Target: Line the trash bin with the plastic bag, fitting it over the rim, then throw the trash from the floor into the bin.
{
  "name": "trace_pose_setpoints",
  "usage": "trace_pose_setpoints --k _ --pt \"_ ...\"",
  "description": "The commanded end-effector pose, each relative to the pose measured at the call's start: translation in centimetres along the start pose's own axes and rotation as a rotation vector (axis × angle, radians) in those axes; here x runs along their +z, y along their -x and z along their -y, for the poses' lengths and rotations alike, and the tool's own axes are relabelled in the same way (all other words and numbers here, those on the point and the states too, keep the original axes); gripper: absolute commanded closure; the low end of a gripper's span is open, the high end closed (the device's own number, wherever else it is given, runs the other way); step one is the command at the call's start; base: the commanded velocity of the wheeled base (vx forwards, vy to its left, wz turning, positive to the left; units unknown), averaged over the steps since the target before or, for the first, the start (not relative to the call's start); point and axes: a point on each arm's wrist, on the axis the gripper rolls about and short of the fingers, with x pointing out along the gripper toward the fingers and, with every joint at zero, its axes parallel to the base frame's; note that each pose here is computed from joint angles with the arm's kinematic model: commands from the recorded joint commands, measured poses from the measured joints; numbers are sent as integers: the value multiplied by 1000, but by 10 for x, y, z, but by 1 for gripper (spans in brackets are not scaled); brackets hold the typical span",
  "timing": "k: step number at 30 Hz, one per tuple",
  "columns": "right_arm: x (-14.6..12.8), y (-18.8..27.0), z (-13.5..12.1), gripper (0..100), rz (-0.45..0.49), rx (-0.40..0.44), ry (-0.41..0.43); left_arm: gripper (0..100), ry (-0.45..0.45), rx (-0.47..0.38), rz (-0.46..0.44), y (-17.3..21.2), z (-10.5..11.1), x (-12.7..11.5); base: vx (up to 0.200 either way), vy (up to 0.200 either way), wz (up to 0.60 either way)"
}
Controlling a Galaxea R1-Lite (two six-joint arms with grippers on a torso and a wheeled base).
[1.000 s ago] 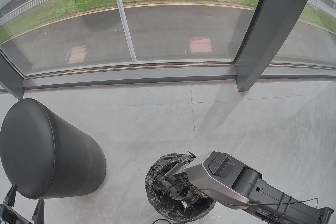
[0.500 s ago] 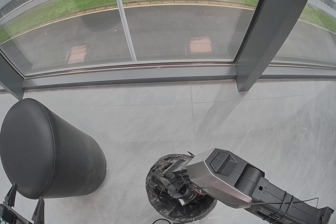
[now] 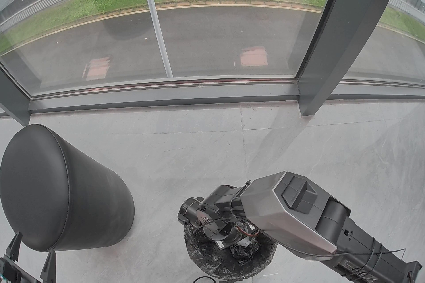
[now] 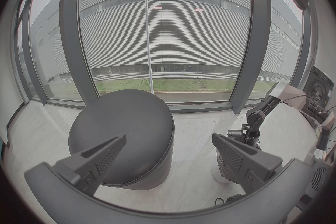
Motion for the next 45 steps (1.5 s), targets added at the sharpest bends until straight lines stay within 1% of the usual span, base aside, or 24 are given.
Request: trace_pose_setpoints --k 1,4,5,6,9,11,13,15,16,18,22,29,30,31,33,36,37,38,39,40,41,45 --pt "10 34 16 100 65 32 -35 0 0 0 -1 0 0 -5 0 0 0" --pt "15 54 27 100 119 13 -45 0 0 0 -1 0 0 -5 0 0 0" --pt "15 54 27 100 119 13 -45 0 0 0 -1 0 0 -5 0 0 0" --pt "17 66 35 100 153 -15 -58 0 0 0 -1 0 0 -5 0 0 0" --pt "17 89 53 100 168 -35 -66 0 0 0 -1 0 0 -5 0 0 0" --pt "17 106 67 100 183 -28 -81 0 0 0 -1 0 0 -5 0 0 0" --pt "18 125 79 100 218 -11 -103 0 0 0 -1 0 0 -5 0 0 0" --pt "17 134 84 100 237 -6 -109 0 0 0 -1 0 0 -5 0 0 0" --pt "16 149 95 100 274 -25 -116 0 0 0 -1 0 0 -5 0 0 0" --pt "12 162 105 100 293 -67 -107 0 0 0 -1 0 0 -5 0 0 0" --pt "-3 185 128 100 273 -143 -82 0 0 0 -1 0 0 -5 0 0 0" --pt "-17 223 163 100 352 -192 -126 0 0 0 -1 0 0 -5 0 0 0" --pt "-18 225 164 100 356 -196 -127 0 0 0 -1 0 0 -5 0 0 0" --pt "-25 235 175 100 366 -223 -129 0 0 0 -1 0 0 -5 0 0 0" --pt "-34 245 187 100 370 -250 -128 0 0 0 -1 0 0 -5 0 0 0" --pt "-50 260 207 100 368 -317 -118 0 0 0 -1 0 0 -5 0 0 0" --pt "-60 269 218 100 372 -353 -113 0 0 0 -1 0 0 -5 0 0 0" --pt "-66 274 224 100 376 -368 -115 0 0 0 -1 0 0 -5 0 0 0" --pt "-73 280 232 100 377 -377 -116 0 0 0 -1 0 0 -5 0 0 0" --pt "-74 281 233 100 379 -376 -118 0 0 0 -1 0 0 -5 0 0 0" --pt "-87 292 247 100 391 -371 -126 0 0 0 -1 0 0 -5 0 0 0" --pt "-109 312 273 100 430 -355 -147 0 0 0 -1 0 0 -5 0 0 0"
